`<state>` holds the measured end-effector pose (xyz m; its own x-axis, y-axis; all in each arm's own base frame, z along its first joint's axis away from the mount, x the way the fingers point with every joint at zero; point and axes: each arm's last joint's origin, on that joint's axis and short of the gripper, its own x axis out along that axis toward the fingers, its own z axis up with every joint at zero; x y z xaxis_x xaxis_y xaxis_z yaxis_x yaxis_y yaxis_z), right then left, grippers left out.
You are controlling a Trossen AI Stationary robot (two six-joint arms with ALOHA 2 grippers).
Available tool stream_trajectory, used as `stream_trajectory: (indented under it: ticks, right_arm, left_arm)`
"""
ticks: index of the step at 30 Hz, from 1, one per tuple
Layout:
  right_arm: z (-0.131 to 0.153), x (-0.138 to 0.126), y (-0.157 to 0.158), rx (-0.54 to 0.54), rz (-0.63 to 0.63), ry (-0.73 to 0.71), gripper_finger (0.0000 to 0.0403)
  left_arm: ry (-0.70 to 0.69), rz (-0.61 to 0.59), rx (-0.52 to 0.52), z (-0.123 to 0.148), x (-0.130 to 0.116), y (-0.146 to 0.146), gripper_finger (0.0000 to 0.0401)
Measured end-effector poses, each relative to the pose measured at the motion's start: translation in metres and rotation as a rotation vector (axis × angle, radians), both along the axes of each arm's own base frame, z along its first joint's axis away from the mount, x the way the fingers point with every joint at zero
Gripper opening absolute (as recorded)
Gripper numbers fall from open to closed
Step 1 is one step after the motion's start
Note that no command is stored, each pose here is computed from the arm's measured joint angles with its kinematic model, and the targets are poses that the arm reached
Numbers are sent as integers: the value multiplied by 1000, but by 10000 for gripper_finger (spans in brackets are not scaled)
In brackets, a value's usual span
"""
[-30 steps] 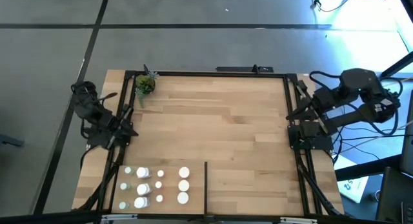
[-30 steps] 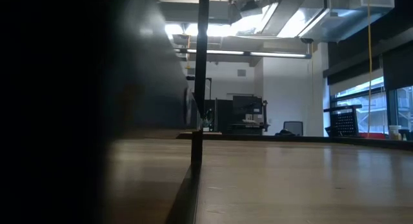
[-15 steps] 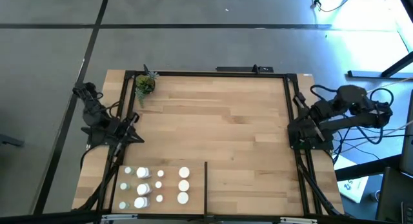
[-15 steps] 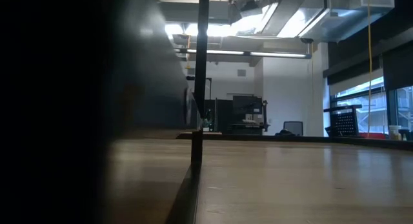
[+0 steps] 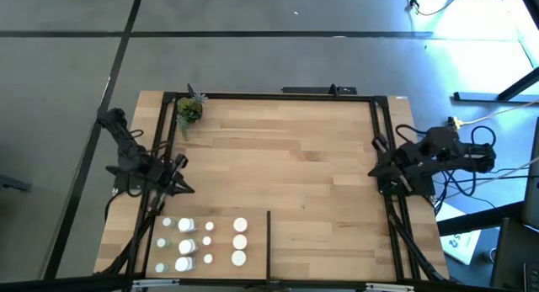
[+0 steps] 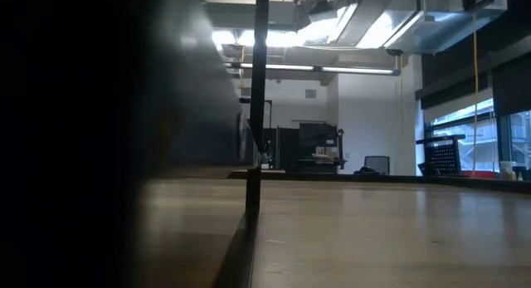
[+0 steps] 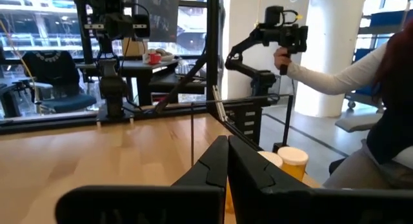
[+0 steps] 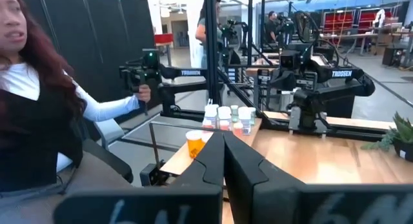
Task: Pick and place medicine bottles onto shelf by color
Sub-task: Return to Home Position
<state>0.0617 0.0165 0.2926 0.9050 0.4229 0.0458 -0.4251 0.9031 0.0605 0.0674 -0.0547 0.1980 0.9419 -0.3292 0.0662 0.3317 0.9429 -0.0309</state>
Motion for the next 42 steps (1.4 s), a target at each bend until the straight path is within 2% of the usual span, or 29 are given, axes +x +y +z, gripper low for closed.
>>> stream_trajectory:
  ticks: [7,18,25,28,34,42]
  right_arm:
    - [-24,-1,0,7,0,-55,6]
    - [-61,11,1,27,4,-72,6]
    - [-95,26,4,8,19,-105,6]
    - [-112,31,4,5,18,-110,6]
    - [-112,32,4,-26,-12,-128,6]
    - [-114,32,4,-7,-1,-96,6]
  left_arm:
    - [-19,1,-22,-23,5,-6,3]
    - [-25,1,-23,-22,5,-6,1]
    - [-26,1,-17,-22,5,-6,1]
    - [-37,9,17,-22,5,-5,3]
    - [-40,86,80,-24,6,-4,2]
    - [-30,88,56,-24,6,-3,12]
